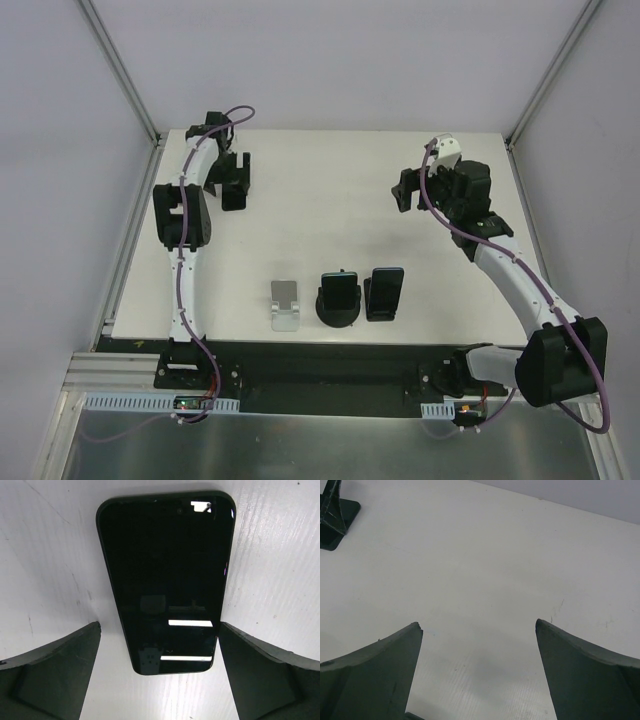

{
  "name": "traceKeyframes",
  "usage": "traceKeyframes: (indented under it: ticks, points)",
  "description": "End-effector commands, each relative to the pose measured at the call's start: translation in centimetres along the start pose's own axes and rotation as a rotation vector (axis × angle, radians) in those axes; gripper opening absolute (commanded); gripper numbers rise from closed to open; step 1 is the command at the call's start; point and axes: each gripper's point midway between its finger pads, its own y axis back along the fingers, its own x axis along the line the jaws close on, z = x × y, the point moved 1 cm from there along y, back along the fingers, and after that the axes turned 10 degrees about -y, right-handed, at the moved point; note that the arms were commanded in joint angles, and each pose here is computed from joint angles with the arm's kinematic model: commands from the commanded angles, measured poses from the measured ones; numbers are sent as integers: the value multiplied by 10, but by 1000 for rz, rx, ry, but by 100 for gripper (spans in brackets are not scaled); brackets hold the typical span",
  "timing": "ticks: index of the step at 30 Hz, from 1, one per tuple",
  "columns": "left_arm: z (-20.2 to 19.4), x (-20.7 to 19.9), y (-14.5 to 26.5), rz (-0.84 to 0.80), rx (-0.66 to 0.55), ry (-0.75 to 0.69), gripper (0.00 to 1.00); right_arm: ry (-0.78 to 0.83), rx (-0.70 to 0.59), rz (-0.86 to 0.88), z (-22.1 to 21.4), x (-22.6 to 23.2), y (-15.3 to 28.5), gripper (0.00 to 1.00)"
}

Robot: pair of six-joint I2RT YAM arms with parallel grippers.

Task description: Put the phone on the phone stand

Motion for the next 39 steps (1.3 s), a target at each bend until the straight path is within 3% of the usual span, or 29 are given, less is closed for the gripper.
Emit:
traceKeyframes:
  ticks: [1, 9, 16, 22, 25, 29, 32, 39]
  points:
    - [4, 12, 5, 85, 0, -22, 98, 3, -77, 34, 22, 6, -1, 97]
    - [-8, -6, -3, 78, 46, -60, 82, 1, -81, 20, 21, 3, -3, 97]
    - [-40, -13, 0, 48, 136, -29, 47, 10, -88, -1, 21, -1, 0, 97]
    - [-77, -21, 23, 37, 199, 3, 36, 13, -92, -6, 21, -1, 1, 97]
    - [-83, -27, 36, 36, 187, -1, 42, 12, -88, -5, 20, -2, 0, 97]
    - [-73, -28, 40, 36, 149, -15, 83, 9, -92, 2, 21, 0, 1, 97]
    - [-65, -23, 34, 51, 150, -32, 87, 11, -95, 1, 22, -1, 1, 97]
    - [-58, -15, 17, 91, 183, -44, 86, 13, -95, -5, 21, -2, 1, 97]
